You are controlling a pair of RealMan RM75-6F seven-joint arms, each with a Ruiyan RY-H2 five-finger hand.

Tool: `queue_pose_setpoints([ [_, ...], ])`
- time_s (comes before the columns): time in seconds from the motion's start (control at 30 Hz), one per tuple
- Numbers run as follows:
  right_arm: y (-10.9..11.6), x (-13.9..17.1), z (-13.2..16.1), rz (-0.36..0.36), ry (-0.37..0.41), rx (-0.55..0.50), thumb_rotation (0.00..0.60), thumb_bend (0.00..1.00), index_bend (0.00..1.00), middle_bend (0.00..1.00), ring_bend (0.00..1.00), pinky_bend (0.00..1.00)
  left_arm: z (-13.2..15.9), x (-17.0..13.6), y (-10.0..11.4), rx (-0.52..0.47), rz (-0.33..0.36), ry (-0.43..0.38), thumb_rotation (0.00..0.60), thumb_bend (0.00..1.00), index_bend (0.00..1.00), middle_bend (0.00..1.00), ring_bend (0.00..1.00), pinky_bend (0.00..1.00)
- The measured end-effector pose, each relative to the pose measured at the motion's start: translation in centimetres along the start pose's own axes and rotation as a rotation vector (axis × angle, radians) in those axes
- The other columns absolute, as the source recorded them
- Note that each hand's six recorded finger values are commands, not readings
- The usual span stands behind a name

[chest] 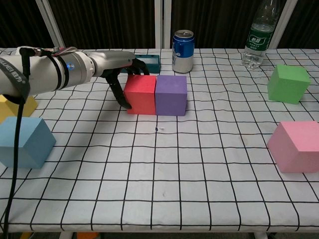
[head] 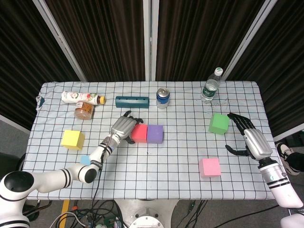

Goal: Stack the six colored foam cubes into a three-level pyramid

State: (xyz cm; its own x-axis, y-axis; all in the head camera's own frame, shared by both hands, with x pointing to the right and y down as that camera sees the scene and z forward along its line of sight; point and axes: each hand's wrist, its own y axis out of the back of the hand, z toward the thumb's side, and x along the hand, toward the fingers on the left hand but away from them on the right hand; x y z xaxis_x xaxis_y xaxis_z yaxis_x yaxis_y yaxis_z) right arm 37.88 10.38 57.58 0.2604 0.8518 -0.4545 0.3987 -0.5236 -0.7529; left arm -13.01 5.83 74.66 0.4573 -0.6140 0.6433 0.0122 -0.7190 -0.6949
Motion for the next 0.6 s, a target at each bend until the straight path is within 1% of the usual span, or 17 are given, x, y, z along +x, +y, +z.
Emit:
queue_pose_setpoints([
  [0.13,0.1,0.1,0.0,-0.004,0.002,0.002,0.600,0.20,0.00,0.05,0.00,0.00,0.2,-0.3,0.3,-0.010,0.005,-0.003,0.600,0.00,0.13,0.14,0.13,0.06],
  [0.2,0.2,0.1,0.0,-0.005,0.004,0.002,0.600,0.21,0.00,0.05,0.00,0.00,0.3,-0.6,0.8,-0.015,0.022,-0.006,0.600,0.00,0.12,0.12,0.11,0.06],
  [0.33,0.3,0.2,-0.1,0.001,0.003,-0.002,0.600,0.22,0.00,0.05,0.00,0.00,-0.1,-1.6,2.2,-0.021,0.052,-0.011,0.600,0.00,0.12,0.12,0.11,0.06],
  [0.43,0.2,0.3,-0.1,0.011,0.003,-0.004,0.600,0.22,0.00,0.05,0.00,0.00,-1.0,-2.5,3.9,-0.019,0.078,-0.004,0.600,0.00,0.12,0.12,0.11,0.06],
  [0.53,0.3,0.5,0.1,0.007,0.010,-0.003,0.600,0.22,0.00,0.05,0.00,0.00,-2.5,-3.8,5.7,-0.008,0.107,0.016,0.600,0.00,0.12,0.13,0.11,0.05],
  [0.6,0.5,0.7,0.2,0.001,0.014,-0.002,0.600,0.22,0.00,0.05,0.00,0.00,-4.1,-4.9,6.9,0.001,0.126,0.040,0.600,0.00,0.13,0.13,0.11,0.05],
])
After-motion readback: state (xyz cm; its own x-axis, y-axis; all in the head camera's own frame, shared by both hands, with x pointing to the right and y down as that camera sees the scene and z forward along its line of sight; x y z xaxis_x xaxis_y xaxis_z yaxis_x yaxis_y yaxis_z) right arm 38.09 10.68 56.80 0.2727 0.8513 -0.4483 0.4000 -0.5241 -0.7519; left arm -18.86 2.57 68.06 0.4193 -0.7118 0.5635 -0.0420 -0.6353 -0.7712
